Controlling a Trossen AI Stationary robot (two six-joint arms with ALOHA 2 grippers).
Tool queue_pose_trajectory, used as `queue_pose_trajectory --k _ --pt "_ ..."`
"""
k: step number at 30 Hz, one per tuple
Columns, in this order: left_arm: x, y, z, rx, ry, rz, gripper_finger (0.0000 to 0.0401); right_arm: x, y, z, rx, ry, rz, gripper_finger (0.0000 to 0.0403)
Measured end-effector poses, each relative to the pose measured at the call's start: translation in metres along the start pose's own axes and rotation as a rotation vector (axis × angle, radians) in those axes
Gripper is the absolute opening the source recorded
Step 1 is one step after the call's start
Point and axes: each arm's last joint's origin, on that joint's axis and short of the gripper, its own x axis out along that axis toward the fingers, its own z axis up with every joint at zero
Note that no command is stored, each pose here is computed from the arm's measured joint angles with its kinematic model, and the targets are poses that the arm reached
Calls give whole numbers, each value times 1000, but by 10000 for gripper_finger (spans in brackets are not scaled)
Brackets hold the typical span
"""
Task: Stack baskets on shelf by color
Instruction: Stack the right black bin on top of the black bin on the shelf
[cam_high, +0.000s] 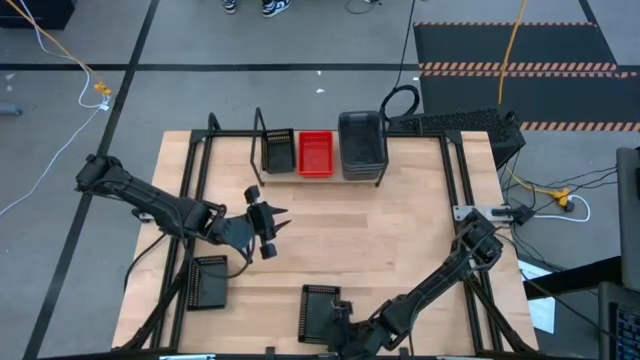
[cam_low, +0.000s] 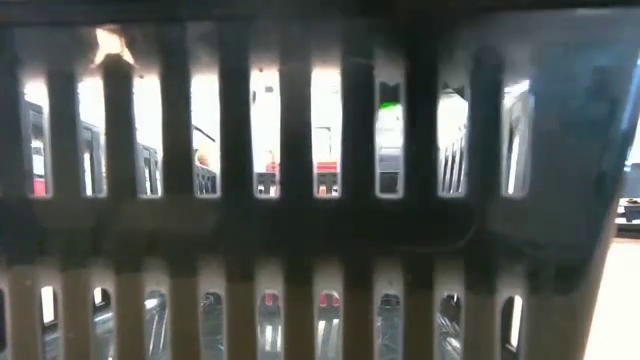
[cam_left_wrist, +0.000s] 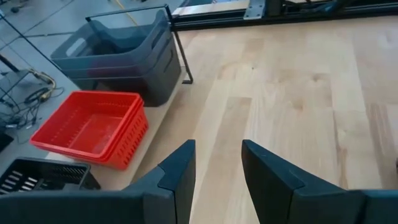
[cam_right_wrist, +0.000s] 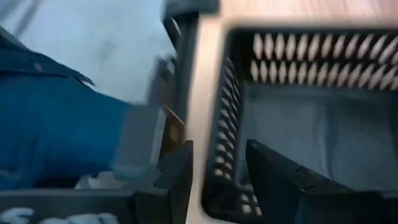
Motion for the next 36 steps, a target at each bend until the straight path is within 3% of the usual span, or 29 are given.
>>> queue_pose_trajectory --k 7,12,15,18,22,27,32,36 --pt "0 2 1 17 -5 7 134 1 -13 -8 5 107 -89 135" --pt "2 6 2 8 -8 22 134 0 -29 -6 -73 177 -145 64" --pt "3 7 2 12 -4 26 134 -6 -39 5 -131 181 -139 11" --pt "1 9 0 36 17 47 134 -22 -49 25 -158 159 -99 8" --pt "-7 19 -9 47 75 170 134 -57 -73 62 -215 84 -77 3" --pt "-32 43 -21 -23 136 302 133 -117 -139 115 -217 -60 -147 1" --pt "-60 69 -25 -97 104 380 134 -155 -250 148 -170 -132 -195 1" --pt "-71 84 -24 -118 83 403 134 -155 -337 170 -181 -123 -278 1"
